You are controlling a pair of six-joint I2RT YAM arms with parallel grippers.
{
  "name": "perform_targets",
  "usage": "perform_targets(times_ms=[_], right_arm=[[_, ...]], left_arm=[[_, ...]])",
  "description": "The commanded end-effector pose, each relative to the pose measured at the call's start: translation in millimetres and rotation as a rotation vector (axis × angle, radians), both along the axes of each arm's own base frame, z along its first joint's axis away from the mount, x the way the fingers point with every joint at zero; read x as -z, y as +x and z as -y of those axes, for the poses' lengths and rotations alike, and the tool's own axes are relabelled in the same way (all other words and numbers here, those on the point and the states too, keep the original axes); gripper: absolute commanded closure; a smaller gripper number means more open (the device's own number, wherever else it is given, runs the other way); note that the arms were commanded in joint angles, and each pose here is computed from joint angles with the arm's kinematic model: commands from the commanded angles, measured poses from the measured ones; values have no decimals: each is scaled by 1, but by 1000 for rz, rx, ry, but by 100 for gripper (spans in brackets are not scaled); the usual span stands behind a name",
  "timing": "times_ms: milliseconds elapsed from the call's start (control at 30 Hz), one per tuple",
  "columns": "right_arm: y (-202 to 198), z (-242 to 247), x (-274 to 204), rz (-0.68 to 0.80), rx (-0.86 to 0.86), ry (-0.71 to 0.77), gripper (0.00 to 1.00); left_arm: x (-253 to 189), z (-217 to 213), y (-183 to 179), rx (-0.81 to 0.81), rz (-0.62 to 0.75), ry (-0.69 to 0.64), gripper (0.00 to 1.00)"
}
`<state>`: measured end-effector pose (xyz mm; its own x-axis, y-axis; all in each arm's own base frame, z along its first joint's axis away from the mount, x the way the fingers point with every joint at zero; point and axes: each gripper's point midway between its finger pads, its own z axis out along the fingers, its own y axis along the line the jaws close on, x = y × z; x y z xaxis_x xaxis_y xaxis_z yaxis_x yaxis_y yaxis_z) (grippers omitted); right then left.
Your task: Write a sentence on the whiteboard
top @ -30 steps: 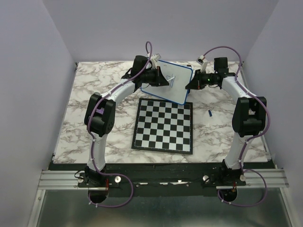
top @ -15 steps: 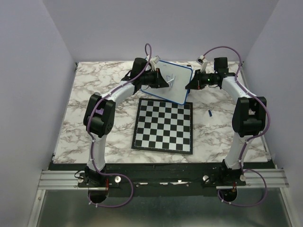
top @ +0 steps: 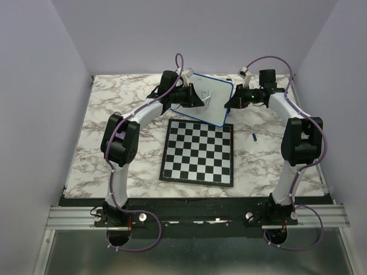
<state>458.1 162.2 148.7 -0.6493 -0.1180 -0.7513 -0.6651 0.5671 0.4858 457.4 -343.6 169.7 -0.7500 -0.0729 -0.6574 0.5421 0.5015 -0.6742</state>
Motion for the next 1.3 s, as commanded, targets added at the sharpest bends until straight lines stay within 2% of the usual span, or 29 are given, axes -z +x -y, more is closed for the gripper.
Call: perform_targets(times_ms=[0,967,1267], right_arm=[[-1,-7,-14,37,-43,22,100],[-1,-8,-15,36,-42,22,100],[-1,-7,-16,39,-41,22,100]], left_arm=[[-9,-2,-3,-1,22,2,100],[25,-9,-27,41,-59,43,100],[-16,-5,-25,44,16,-22,100]])
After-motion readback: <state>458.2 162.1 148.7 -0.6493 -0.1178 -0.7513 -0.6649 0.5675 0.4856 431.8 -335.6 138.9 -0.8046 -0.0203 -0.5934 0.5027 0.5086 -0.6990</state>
